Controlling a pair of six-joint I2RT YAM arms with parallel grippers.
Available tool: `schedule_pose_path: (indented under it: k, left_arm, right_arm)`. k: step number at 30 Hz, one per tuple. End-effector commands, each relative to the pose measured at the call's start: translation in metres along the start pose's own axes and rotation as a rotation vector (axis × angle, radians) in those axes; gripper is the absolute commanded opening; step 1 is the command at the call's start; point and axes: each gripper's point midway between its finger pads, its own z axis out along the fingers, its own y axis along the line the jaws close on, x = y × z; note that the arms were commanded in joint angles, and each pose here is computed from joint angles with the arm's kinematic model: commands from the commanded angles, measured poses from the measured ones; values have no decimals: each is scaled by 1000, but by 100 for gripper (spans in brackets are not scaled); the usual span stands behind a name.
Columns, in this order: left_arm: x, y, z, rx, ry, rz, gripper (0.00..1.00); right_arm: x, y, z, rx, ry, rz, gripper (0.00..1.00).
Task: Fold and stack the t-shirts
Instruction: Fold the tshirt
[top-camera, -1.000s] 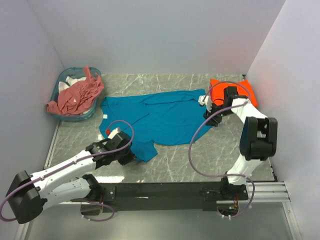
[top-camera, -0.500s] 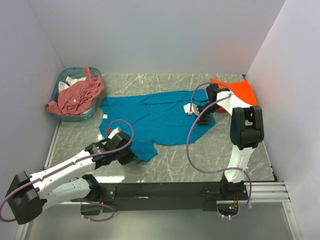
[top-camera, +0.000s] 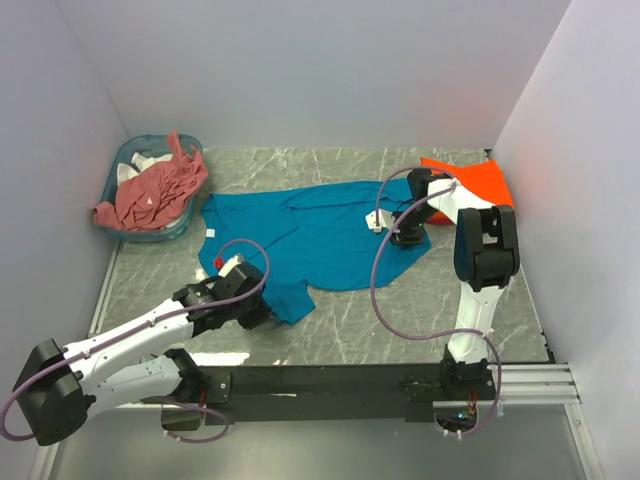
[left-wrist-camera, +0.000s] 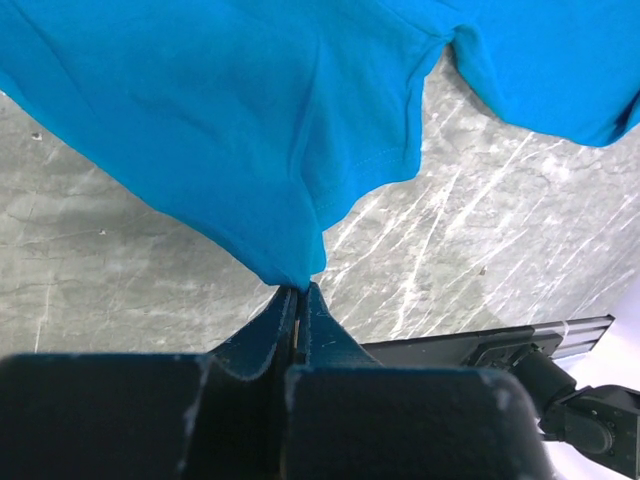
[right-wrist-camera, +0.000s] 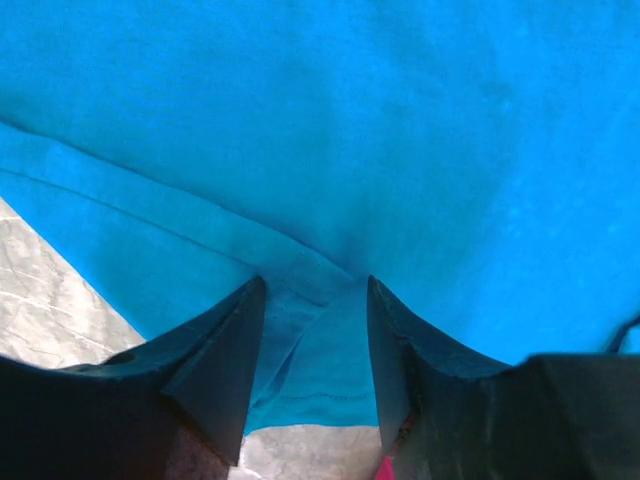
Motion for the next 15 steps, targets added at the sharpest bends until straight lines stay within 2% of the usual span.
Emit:
schedule_pose_path:
  k: [1,6,10,15]
  left_arm:
    - [-8,-21,-9,58,-20,9,0]
    - [-8,-19,-11,60,-25,1,0]
    - [-8,-18,-11,59,-23,-2,0]
    - [-8,-18,-13,68,-25,-6,0]
  right_arm:
    - [-2,-6,-1,-13,18,-29,49]
    - [-5,-6,-1,-3,10,-27,44]
    - [-9,-8,-5,9,1,-19,35]
    - [-13,-8,-13,51,-7,-11,34]
